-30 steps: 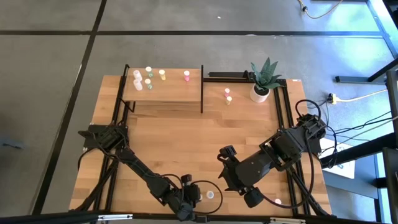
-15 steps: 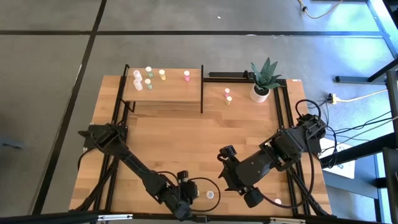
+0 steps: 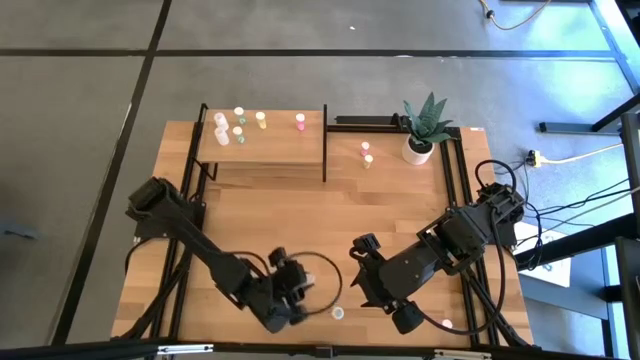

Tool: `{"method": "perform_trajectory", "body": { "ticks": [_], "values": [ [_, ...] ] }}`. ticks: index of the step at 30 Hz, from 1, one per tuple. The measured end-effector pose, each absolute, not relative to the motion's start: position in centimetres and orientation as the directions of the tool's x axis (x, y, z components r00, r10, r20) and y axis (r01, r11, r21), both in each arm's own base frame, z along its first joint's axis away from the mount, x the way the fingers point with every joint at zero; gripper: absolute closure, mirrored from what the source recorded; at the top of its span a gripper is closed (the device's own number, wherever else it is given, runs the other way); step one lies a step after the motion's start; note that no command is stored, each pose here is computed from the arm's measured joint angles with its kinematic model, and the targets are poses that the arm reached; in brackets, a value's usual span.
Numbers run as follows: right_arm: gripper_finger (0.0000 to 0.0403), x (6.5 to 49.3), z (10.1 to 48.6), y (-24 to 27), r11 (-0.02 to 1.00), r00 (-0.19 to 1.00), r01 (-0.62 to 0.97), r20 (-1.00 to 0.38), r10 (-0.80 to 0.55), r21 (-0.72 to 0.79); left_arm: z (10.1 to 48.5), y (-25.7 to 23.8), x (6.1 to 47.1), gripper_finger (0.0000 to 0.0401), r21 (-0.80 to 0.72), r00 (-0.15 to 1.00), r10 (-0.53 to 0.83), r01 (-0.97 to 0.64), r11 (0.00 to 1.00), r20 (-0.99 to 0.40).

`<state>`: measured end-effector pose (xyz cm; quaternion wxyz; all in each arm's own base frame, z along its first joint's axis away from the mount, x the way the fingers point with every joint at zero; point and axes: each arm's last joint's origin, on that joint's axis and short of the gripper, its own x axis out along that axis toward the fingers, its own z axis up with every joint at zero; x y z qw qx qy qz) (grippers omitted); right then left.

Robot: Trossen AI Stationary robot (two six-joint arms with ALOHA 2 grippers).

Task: Pick and place medicine bottles onto shelf by color
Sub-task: Put the bottom yellow pill bottle aligned with the other yellow pill bottle on the shelf

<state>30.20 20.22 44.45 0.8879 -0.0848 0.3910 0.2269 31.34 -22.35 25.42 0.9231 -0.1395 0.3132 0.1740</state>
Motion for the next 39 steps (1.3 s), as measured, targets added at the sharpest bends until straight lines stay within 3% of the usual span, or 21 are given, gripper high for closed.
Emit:
{"method": "perform_trajectory", "body": {
  "ticks": [8, 16, 24, 32, 39],
  "values": [
    [0.0201, 30.3, 44.5, 20.2, 0.891, 0.607, -0.454, -0.729, 0.317, 0.009, 31.0, -17.5, 28.8, 0.0298, -0.233, 0.738, 0.371, -0.573, 0.786, -0.564],
    [0.0201, 30.6, 44.6, 19.6, 0.952, 0.711, -0.276, -0.694, 0.109, -0.133, 34.6, -11.8, 26.6, 0.0299, -0.199, 0.673, 0.526, -0.694, 0.691, -0.52],
    [0.0201, 31.3, 45.0, 18.7, 0.971, 0.786, -0.102, -0.616, -0.055, -0.217, 36.0, -5.2, 25.9, 0.0299, -0.207, 0.535, 0.636, -0.83, 0.517, -0.556],
    [0.0201, 32.3, 45.4, 17.7, 0.979, 0.816, -0.048, -0.574, -0.075, -0.196, 35.0, -0.2, 25.0, 0.0299, -0.091, 0.3, 0.689, -0.942, 0.323, -0.66],
    [0.0201, 33.1, 45.3, 16.7, 0.976, 0.817, 0.029, -0.557, -0.147, -0.214, 34.8, 2.7, 24.4, 0.0299, -0.037, 0.18, 0.718, -0.977, 0.21, -0.672]
  ]
}}
